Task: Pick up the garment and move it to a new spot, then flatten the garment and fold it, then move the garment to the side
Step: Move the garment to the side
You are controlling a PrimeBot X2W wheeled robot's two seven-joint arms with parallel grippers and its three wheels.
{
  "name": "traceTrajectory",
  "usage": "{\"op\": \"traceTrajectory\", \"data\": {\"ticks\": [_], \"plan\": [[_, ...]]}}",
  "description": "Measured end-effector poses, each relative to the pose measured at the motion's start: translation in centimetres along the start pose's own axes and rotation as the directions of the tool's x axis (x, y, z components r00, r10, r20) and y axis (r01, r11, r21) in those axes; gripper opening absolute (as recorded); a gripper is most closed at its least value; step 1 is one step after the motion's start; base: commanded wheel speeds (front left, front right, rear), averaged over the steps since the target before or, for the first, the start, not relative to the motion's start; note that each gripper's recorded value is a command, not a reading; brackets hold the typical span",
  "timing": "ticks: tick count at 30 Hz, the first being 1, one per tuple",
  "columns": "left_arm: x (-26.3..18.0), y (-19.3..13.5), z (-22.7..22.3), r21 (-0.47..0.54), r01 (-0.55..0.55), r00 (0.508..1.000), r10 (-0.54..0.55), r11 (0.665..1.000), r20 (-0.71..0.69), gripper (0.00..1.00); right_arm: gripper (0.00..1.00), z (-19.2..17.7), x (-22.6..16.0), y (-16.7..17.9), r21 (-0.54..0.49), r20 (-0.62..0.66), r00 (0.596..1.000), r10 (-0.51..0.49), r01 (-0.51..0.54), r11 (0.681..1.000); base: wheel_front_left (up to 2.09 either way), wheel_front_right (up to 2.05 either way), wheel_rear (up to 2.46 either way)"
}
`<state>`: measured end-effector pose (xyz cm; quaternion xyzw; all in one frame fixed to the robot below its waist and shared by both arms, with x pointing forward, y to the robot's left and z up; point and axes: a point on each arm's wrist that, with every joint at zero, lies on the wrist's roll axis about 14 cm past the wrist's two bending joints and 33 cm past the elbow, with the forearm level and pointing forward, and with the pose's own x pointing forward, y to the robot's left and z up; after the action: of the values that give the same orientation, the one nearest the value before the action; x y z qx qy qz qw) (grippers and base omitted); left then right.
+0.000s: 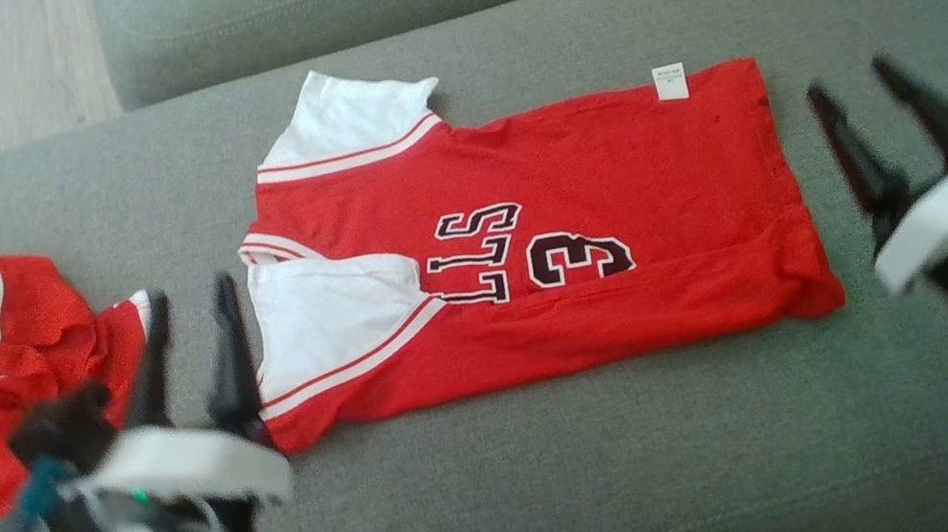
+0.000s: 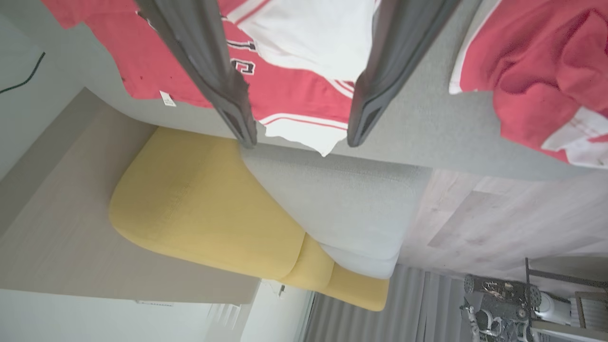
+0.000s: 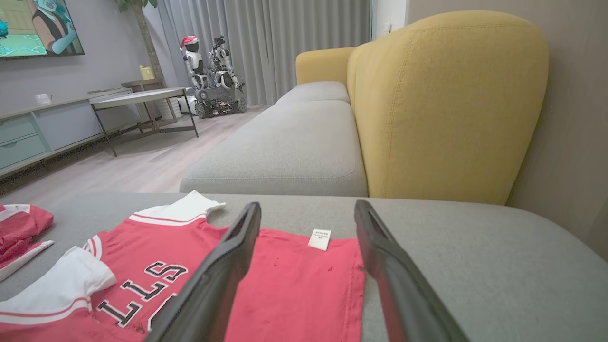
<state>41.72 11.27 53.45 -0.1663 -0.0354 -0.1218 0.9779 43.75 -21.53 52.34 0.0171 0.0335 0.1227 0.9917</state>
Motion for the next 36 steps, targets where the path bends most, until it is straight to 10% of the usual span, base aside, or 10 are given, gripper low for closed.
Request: {"op": "traceTrajectory", "data": {"ticks": [36], "plan": [[-2.4, 4.1, -16.1, 0.235, -0.031, 0.834, 0.154, 0.971, -0.529, 1.00, 1.00, -2.8, -5.0, 1.9, 0.065, 0.053, 0.987, -0.152, 0.149, 0.987, 0.00, 0.00, 0.00]]}}
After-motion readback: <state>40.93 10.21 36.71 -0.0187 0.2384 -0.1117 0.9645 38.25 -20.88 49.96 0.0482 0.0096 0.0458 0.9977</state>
